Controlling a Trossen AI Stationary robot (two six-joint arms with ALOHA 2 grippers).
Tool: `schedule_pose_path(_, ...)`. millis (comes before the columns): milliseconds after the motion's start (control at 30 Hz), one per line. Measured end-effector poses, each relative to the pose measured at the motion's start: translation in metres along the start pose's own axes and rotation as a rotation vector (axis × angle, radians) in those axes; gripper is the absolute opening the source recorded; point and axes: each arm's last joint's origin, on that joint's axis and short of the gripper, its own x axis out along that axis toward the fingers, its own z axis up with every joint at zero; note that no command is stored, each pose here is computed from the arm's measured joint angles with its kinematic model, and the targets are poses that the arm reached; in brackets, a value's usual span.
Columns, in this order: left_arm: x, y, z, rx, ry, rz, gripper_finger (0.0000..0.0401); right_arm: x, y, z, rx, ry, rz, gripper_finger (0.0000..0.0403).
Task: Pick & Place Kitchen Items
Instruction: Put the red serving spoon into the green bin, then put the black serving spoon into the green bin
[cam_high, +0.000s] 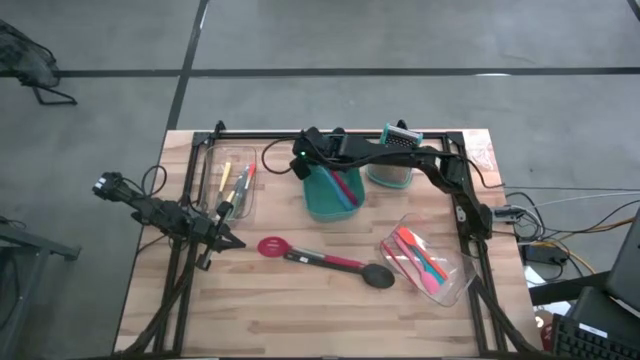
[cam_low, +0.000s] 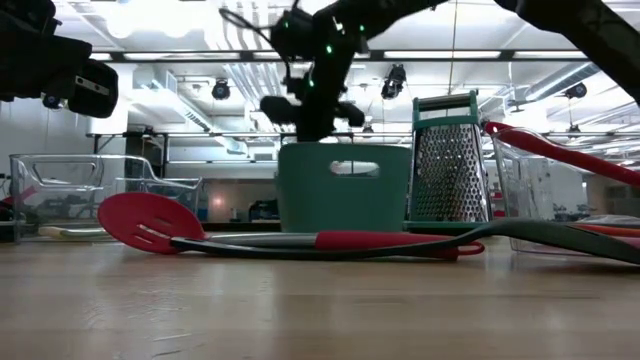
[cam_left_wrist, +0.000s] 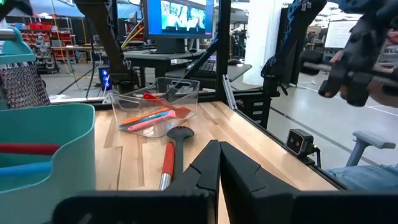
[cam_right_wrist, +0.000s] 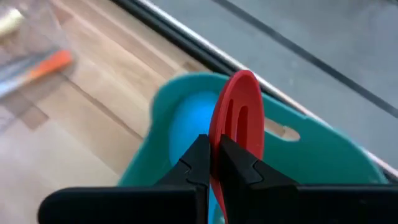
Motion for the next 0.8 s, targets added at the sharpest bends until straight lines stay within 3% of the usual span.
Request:
schedule_pose_path(300,0.000,0.000,0.000,0.000,0.000,0.000,0.0012,0.018,0.000,-0.018,-0.017,0.037,0.031,0.0025)
schedule_pose_path(567,0.000,0.000,0.000,0.000,0.000,0.000,0.0012,0.010,0.006,-0.015,-0.090,0.022,0.050,0.0096)
schedule_pose_path(800,0.000,0.000,0.000,0.000,0.000,0.000,0.0012,-0.016,0.026,-0.006,-0.206,-0.046,0.113,0.0152)
